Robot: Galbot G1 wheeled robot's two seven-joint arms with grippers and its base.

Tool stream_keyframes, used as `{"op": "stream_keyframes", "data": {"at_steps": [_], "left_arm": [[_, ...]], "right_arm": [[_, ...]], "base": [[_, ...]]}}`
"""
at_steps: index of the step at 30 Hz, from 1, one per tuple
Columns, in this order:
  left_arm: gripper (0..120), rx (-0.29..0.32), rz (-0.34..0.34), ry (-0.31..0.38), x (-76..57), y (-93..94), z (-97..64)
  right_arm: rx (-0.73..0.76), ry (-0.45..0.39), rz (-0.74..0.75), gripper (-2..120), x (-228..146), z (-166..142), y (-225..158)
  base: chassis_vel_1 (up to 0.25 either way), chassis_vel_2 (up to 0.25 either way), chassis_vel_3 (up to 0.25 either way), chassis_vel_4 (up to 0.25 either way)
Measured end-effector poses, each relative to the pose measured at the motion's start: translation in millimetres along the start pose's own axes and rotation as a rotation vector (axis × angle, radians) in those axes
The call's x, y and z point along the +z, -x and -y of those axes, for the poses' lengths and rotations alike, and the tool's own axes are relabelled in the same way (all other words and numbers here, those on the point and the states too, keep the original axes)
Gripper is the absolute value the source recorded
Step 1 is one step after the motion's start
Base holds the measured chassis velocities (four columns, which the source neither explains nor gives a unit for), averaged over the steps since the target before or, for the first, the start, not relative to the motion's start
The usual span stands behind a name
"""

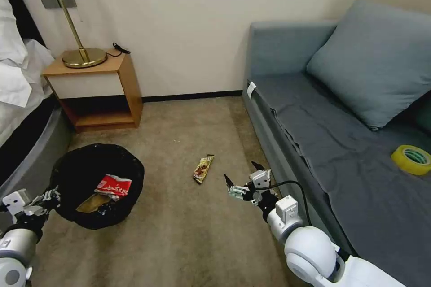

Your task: Pick up the trash bin, then pick up the garbage on the floor and place it into the trash bin.

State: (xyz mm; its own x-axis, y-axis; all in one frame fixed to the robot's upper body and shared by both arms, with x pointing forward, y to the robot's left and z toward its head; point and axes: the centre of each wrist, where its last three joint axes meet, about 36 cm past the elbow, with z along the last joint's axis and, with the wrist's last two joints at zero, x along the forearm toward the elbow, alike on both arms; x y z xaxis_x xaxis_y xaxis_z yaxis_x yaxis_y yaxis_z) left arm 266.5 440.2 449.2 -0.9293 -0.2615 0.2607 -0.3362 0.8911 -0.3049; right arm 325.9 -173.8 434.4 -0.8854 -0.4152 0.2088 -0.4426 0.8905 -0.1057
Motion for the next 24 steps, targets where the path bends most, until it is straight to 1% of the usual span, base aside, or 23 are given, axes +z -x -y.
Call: {"op": "stream_keyframes", "data": {"at_steps": [17,24], "left_arm": [[5,-0.041,0.014,0.030,-2.8,1.4,-11.4],[5,-0.051,0.017,0.034,-3.7,2.4,-14.8]], "right_arm": [[-0.025,-0.003,-0.004,100,1,-4,7],[-0.046,-0.006,-0.004,100,-1,-7,14]], "base": [[-0.100,0.102,0.104,-0.099],[-0.146,0.151,0.166,-0.151]]}}
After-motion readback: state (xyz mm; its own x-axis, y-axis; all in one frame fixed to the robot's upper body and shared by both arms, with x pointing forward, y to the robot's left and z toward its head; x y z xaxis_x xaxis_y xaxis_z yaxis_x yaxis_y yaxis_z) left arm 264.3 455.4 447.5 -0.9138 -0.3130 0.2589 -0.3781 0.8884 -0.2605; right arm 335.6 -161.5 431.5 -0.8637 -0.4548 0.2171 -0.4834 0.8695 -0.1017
